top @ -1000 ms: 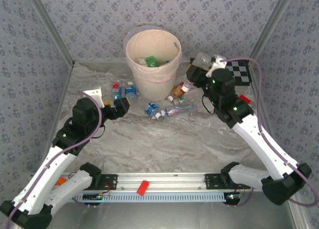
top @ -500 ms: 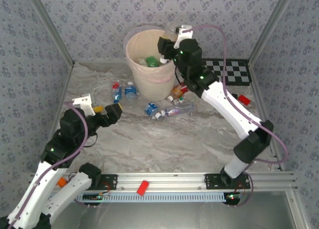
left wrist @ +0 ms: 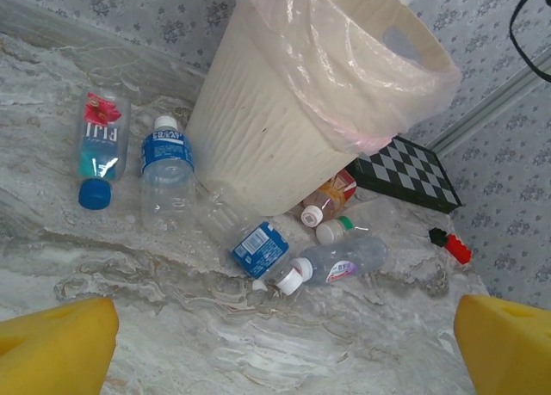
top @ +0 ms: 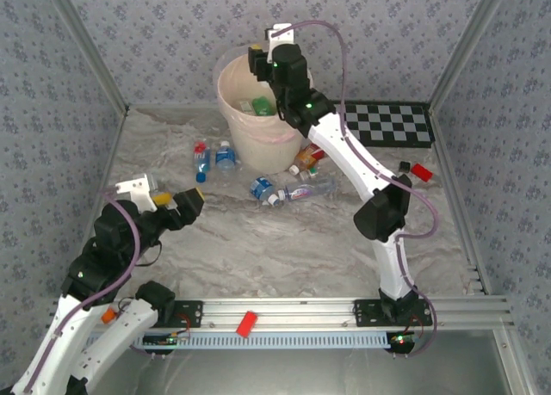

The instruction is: Put the plastic bottles in the bin

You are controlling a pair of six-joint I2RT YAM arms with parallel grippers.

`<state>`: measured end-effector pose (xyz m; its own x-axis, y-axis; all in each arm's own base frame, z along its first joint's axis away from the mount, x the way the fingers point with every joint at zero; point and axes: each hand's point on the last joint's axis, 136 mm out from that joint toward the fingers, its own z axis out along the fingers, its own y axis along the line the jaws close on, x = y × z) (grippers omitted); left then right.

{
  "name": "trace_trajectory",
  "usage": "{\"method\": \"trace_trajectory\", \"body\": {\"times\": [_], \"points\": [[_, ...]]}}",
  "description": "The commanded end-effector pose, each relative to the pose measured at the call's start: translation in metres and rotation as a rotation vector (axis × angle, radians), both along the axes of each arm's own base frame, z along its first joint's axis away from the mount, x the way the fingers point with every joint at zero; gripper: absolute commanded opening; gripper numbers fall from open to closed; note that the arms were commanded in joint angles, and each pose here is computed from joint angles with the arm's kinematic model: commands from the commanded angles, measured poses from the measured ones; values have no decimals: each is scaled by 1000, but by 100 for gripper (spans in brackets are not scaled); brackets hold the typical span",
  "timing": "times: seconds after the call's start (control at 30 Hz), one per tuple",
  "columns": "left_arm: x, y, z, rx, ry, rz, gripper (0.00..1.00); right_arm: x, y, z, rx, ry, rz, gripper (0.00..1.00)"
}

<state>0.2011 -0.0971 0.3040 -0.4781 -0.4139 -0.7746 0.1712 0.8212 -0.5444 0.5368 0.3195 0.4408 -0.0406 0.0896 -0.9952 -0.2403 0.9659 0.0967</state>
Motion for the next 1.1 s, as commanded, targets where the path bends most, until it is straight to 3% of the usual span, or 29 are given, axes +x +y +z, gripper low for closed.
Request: {"method": "trace_trajectory", "body": {"times": [0.0,0.37,0.4,0.47,1.07], "points": [[-3,4,1,-1,-6,15,100,9,-4,5,-28,-22,-26,59],[-2,5,-1,-1,-8,23,100,13,2,-3,-61,-3,-19,65],[-2,5,0,-1,-9,21,100,12,2,-3,-65,-2,-16,71],[-2,5,0,-1,-9,20,100,11,2,-3,-70,0,-15,100],[-4,6,1,1,-9,20,100,3,4,-3,-100,9,-16,100]]}}
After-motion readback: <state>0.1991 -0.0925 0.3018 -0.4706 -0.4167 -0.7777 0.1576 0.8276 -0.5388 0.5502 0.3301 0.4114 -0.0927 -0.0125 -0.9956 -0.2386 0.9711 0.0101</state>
